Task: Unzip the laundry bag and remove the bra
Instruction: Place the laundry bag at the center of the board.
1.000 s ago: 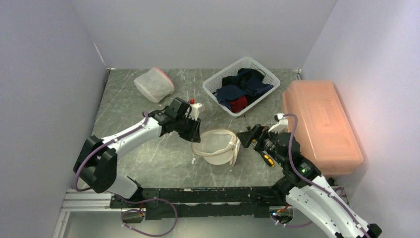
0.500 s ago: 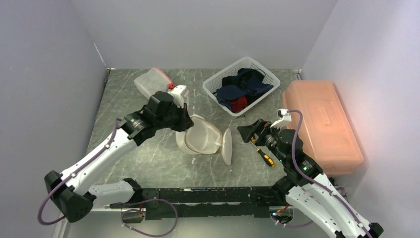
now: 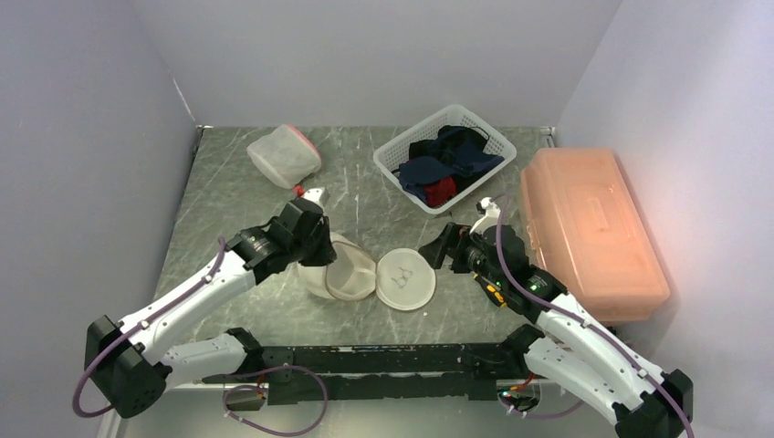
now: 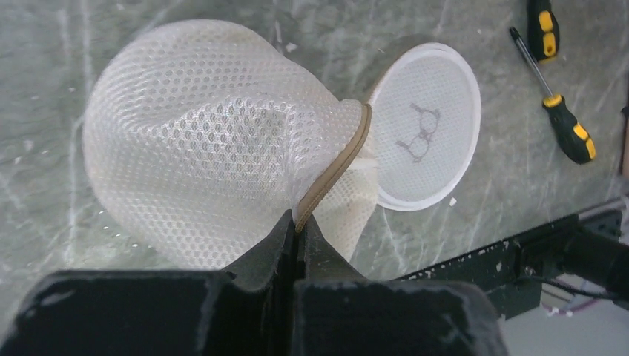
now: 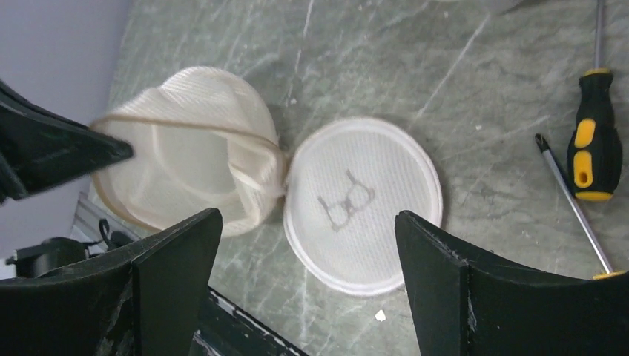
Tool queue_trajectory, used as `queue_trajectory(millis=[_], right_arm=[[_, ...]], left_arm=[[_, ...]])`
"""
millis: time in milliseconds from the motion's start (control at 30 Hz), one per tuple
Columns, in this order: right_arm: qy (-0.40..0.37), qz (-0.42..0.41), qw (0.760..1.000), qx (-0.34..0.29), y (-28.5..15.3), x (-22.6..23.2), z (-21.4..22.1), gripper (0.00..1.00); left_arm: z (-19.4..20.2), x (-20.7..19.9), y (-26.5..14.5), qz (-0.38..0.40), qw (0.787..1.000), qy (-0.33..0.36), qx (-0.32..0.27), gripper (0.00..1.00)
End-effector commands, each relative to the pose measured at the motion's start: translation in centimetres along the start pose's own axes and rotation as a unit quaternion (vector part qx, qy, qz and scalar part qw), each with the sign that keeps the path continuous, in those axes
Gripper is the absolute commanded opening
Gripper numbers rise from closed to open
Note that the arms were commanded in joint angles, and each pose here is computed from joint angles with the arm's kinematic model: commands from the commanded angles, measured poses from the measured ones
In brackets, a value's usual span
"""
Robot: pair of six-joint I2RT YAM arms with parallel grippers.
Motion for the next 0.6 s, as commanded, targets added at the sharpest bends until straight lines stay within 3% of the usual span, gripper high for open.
queue_trajectory(millis=[0, 133, 567], right_arm=[[0.008, -0.007, 1.000, 0.017, 0.8, -0.8, 1.1, 0.91], [0.016, 0.038, 0.999, 0.030, 1.4, -2.7, 2.3, 0.88], [0.037, 0.124, 0.988, 0.085, 4.1, -7.0, 5.8, 0.67]], left_arm=[[-0.9, 1.0, -1.4, -0.069, 0.996, -0.025, -0.041, 0.03], [-0.2, 1.6, -1.0, -0.103, 0.994, -0.034, -0.021, 0.03], [0.5, 1.4, -0.3, -0.070, 0.997, -0.036, -0.028, 0.03]])
Point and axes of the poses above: each gripper's point midway between its finger pads, its own y axis out along the fingers, its own x axis along the line the jaws close on, z = x × y, the point moved 9 cm from there along -y, back along the fingers, and after that the axes turned 13 degrees about y, right-handed, at the moved point
